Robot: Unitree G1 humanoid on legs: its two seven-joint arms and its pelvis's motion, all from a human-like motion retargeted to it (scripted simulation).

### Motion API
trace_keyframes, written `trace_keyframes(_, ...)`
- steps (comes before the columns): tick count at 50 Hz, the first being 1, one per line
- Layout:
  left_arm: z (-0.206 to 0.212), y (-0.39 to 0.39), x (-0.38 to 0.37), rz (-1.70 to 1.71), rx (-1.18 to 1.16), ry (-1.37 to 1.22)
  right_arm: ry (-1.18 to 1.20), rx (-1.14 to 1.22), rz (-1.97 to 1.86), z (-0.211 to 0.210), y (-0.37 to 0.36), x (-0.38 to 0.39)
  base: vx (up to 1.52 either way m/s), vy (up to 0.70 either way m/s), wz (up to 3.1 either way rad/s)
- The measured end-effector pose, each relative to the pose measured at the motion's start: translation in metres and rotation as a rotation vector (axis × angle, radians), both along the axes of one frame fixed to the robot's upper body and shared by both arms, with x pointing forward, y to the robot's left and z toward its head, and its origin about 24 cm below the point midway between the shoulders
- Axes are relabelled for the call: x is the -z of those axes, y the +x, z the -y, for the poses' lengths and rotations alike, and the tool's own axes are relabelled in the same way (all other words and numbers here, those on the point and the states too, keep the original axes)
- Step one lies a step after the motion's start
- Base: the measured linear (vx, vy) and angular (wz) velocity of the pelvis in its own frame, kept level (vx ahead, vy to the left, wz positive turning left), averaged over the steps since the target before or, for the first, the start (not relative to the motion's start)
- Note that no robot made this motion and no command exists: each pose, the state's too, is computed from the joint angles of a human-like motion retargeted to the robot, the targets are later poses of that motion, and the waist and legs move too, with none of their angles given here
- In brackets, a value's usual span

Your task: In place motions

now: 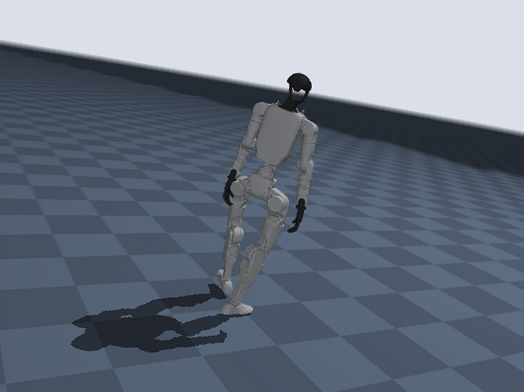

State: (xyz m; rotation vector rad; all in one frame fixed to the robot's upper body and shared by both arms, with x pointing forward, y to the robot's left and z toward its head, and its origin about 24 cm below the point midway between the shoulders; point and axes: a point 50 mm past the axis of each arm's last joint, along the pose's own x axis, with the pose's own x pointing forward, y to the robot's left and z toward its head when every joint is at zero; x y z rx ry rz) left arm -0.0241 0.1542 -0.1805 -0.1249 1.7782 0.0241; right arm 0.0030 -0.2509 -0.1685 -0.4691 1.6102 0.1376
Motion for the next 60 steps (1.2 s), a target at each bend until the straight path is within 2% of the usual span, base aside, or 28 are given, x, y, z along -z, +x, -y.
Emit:
trace_keyframes(12,-0.01,0.013,0.0,0.013,-0.125,0.085,0.021,0.082,-0.264,-0.015,-0.069,-0.005,-0.39,0.03,3.18)
trace_keyframes(17,-0.003,0.01,0.0,0.005,-0.282,0.058,0.051,0.013,-0.232,-0.014,-0.054,-0.002,-0.18,0.17,1.82)
trace_keyframes(23,0.003,0.008,0.0,0.0,-0.401,0.061,0.027,-0.108,-0.023,-0.004,0.0,0.001,-0.15,0.25,0.77)
trace_keyframes(32,0.003,-0.015,-0.003,-0.077,-0.356,0.058,0.058,-0.189,0.036,-0.01,0.015,0.002,0.07,0.2,0.92)
trace_keyframes(42,-0.012,0.032,0.0,0.056,-0.12,0.008,0.118,-0.108,-0.053,-0.029,-0.009,0.007,0.09,0.04,1.29)
trace_keyframes(48,-0.013,0.054,-0.001,0.105,-0.039,-0.046,0.123,-0.169,-0.042,-0.034,-0.001,0.008,0.1,-0.06,1.23)
trace_keyframes(56,-0.021,0.054,-0.002,0.092,0.024,-0.031,0.142,-0.175,-0.033,-0.043,0.007,0.009,0.23,-0.18,1.52)
trace_keyframes(60,-0.021,0.039,-0.002,0.03,0.081,-0.019,0.201,-0.1,-0.06,-0.051,0.003,0.01,0.28,-0.26,1.1)
